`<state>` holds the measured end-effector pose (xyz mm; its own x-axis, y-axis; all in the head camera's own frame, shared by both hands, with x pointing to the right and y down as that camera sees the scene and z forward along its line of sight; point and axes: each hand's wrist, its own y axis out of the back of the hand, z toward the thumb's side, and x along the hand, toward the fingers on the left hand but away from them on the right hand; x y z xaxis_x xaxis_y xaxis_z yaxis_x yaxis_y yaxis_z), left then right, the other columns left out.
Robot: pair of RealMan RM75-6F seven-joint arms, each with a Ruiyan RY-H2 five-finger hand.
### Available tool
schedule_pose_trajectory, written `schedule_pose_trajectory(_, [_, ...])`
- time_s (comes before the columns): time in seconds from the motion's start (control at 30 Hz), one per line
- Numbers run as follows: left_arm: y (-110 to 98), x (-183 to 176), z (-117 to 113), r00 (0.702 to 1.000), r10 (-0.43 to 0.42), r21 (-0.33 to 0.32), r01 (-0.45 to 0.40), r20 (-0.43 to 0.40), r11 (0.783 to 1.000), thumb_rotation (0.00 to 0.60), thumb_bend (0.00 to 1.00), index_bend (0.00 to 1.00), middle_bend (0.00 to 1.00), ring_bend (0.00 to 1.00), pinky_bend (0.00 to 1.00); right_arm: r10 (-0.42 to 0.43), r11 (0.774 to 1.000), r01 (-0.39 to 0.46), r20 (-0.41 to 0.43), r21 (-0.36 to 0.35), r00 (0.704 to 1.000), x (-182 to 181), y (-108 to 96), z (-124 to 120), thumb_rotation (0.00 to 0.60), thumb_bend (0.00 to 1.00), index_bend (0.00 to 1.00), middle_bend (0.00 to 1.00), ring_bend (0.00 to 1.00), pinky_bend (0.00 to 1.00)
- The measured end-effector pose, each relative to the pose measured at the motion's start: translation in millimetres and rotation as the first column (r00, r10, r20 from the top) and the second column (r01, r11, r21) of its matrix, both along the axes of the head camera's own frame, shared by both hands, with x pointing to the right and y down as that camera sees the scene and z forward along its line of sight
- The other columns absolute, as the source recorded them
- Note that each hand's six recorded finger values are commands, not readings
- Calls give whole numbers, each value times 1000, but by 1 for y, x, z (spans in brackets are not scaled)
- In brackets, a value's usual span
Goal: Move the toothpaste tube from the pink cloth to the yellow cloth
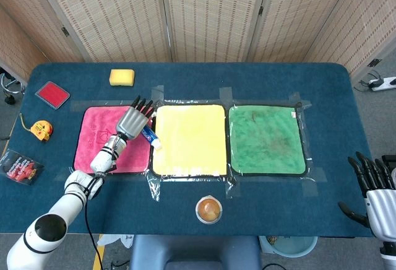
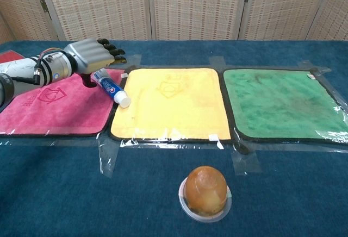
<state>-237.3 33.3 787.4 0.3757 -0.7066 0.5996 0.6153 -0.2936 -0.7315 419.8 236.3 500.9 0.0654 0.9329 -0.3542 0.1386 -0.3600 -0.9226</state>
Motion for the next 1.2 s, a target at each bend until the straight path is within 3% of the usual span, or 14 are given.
schedule_pose_trajectory(0.43, [16, 64, -8, 986, 133, 24, -131, -104, 991, 600, 328, 155, 27, 17, 34, 5, 1000, -5, -1, 3, 1000, 1, 1, -1, 600, 207, 43, 50, 68, 29])
schedule_pose_trajectory(0.87, [49, 128, -35, 929, 235, 35, -235, -285, 971, 600, 328, 155, 27, 17, 35, 9, 1000, -9, 7, 18, 1000, 5, 2, -4, 600, 207, 43, 50, 70, 29])
schedule_pose_trajectory(1.03, [52, 127, -51, 913, 250, 52, -246, -323, 968, 600, 328, 155, 27, 17, 34, 4, 1000, -4, 15, 20, 1000, 5, 1, -2, 600, 207, 43, 50, 70, 29])
schedule_pose_trajectory(1.2, [41, 98, -56, 933, 212, 56, -204, -291, 977, 600, 328, 155, 27, 17, 34, 2, 1000, -2, 21, 19, 1000, 6, 0, -1, 600, 207, 43, 50, 70, 29])
